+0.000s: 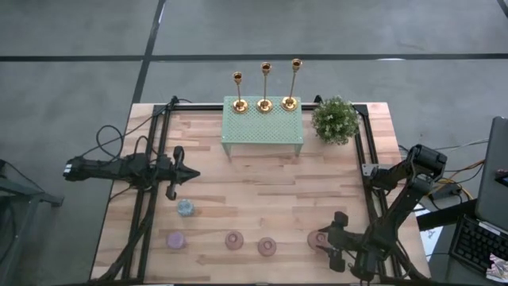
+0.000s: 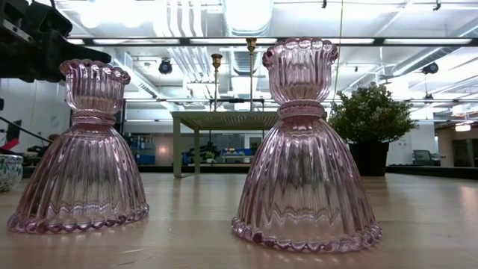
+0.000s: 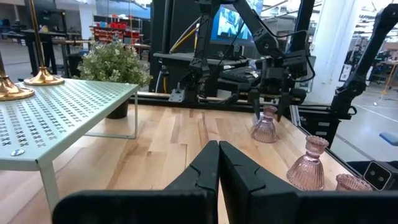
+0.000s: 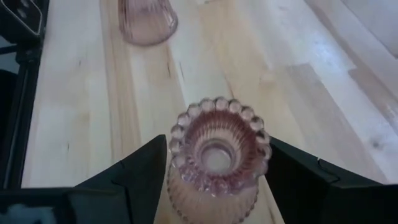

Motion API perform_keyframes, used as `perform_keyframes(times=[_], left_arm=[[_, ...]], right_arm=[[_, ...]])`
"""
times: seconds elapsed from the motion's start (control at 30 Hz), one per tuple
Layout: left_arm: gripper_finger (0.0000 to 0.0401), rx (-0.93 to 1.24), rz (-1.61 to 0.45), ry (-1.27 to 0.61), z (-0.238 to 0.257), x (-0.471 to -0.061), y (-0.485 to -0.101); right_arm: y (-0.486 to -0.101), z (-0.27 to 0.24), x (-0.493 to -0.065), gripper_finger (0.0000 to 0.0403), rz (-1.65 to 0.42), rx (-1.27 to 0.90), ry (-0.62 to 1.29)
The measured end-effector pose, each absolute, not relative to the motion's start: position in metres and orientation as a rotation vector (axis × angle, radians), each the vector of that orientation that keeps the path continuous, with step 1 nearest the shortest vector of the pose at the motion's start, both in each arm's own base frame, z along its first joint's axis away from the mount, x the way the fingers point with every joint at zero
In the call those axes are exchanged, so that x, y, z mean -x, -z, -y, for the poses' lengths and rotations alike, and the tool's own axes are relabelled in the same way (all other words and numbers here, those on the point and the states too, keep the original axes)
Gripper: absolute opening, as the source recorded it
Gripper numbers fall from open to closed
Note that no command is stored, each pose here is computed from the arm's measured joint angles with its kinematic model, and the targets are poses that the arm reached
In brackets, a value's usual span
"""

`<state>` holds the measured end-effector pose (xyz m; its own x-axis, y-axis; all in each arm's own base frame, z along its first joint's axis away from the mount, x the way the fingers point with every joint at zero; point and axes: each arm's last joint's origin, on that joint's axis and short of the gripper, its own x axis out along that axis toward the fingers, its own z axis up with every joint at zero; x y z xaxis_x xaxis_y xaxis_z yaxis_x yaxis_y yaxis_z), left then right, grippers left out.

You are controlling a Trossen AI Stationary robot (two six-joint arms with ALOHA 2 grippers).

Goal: Pick & Place candle stick holders
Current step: Put the right pink glass candle holder on the shelf

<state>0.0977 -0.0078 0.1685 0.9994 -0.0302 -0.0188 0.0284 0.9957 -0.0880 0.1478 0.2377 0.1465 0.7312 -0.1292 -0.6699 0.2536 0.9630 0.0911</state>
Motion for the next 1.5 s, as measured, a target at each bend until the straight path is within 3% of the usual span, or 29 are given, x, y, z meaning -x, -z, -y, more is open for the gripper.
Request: perform_keyframes(times=[0.6,0.93,1.5], left_arm=[[0.0014,0.089,-0.018,0.029,0.008,-0.098,-0.169],[0.0014,0.089,-0.017,0.029,0.008,-0.098,-0.169],[0.0014,0.089,-0.017,0.029,0.008,-0.098,-0.169]], right_arm=[[-0.15,-0.236,-0.148,0.0154,-0.692,-0.134,0.206],[-0.153,-0.23,-0.156,0.0157,-0.648,-0.141,0.249],[-0.244,-0.158,-0.197,0.0152,-0.57,-0.192,0.238]])
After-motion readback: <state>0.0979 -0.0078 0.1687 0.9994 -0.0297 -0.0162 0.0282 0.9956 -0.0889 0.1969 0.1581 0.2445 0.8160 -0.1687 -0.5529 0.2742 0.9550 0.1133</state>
